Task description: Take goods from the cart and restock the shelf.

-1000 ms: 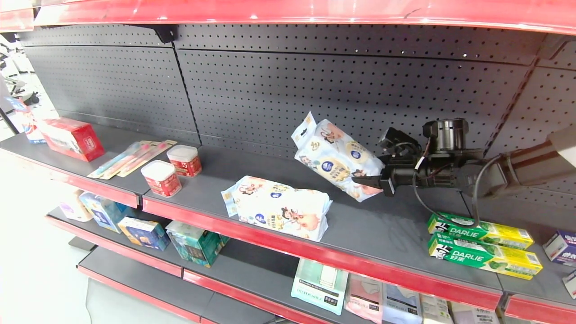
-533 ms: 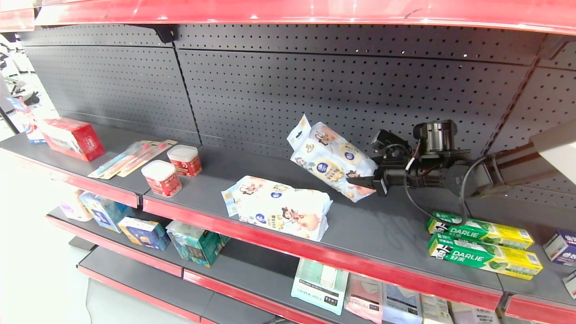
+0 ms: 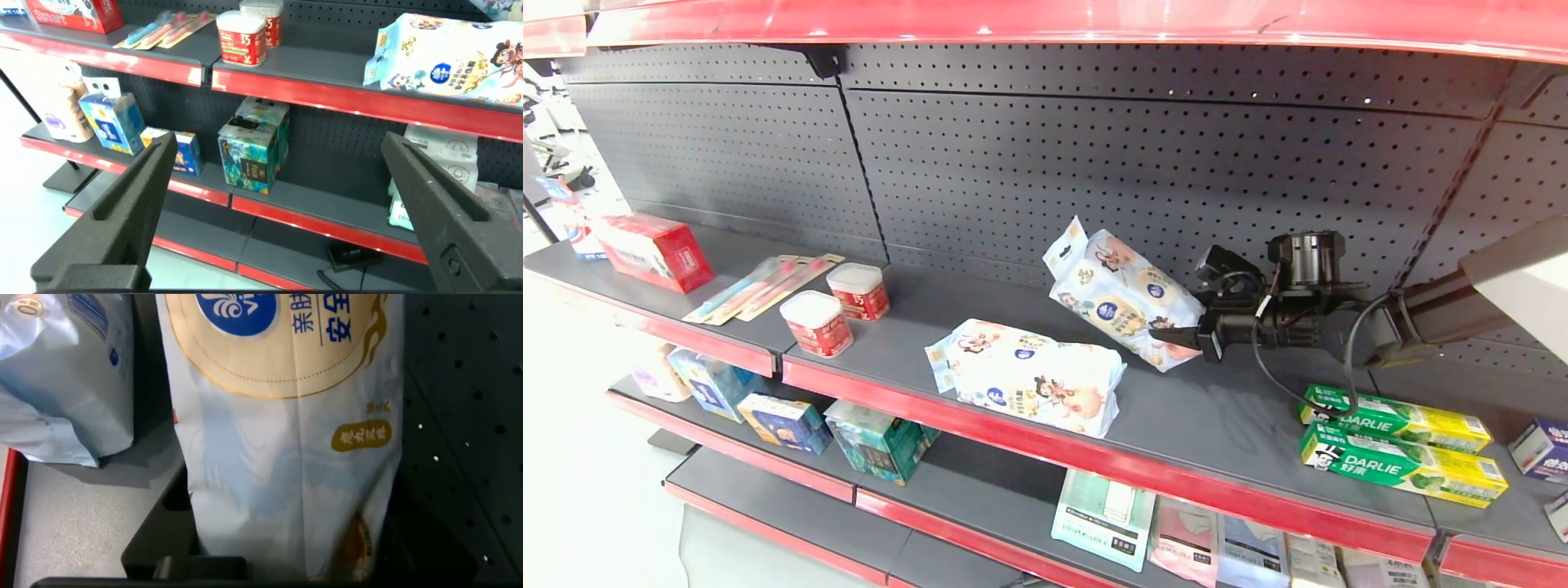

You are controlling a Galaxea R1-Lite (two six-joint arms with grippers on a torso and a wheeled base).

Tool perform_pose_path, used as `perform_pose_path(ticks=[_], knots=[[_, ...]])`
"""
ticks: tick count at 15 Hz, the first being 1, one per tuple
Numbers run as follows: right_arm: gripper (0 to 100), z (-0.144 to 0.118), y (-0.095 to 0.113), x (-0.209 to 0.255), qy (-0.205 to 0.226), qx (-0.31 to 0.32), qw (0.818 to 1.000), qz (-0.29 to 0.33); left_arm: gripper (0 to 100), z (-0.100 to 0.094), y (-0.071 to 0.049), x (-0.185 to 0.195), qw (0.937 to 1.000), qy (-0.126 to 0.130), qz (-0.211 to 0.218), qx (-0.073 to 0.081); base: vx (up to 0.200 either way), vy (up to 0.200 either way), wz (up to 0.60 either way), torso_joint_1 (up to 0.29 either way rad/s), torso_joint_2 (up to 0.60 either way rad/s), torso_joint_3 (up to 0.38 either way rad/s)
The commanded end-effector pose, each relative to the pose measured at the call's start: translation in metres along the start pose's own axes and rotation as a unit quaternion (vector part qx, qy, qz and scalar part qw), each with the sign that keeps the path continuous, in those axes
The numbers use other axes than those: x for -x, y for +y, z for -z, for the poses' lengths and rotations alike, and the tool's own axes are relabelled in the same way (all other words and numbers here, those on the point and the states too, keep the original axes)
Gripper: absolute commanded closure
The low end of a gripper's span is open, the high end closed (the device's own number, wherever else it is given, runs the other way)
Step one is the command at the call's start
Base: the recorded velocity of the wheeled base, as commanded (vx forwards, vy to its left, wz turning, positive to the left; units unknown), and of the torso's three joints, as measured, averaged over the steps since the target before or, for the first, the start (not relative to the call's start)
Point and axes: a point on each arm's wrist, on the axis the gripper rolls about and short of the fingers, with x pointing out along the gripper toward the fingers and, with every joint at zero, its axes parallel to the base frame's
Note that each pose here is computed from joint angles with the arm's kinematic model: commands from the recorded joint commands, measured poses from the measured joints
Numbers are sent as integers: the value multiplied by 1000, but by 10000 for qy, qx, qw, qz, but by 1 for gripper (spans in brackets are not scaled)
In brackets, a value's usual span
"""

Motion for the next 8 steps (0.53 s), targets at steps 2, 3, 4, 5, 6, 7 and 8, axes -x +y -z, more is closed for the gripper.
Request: perform_pose_path(ticks=[2, 3, 4, 5, 6, 7, 8], knots=[[100, 1, 2, 0, -19, -16, 10000, -74, 0, 0, 0, 0, 10000, 6, -2, 1, 0, 0, 0, 0, 0, 0], [100, 1, 2, 0, -28, 0, 10000, -86, 0, 0, 0, 0, 10000, 6, -2, 1, 0, 0, 0, 0, 0, 0], [100, 0, 2, -1, -30, 3, 10000, -93, 0, 0, 0, 0, 10000, 6, -2, 1, 0, 0, 0, 0, 0, 0], [100, 0, 2, -1, -30, 3, 10000, -93, 0, 0, 0, 0, 10000, 6, -2, 1, 0, 0, 0, 0, 0, 0], [100, 0, 3, -1, -42, 10, 9999, -102, 0, 0, 0, 0, 10000, 6, -2, 1, 0, 0, 0, 0, 0, 0], [100, 0, 3, -1, -64, 5, 9999, -143, 0, 0, 0, 0, 10000, 6, -2, 1, 0, 0, 0, 0, 0, 0], [100, 0, 3, -1, -83, 22, 9999, -149, 0, 0, 0, 0, 10000, 6, -2, 1, 0, 0, 0, 0, 0, 0]])
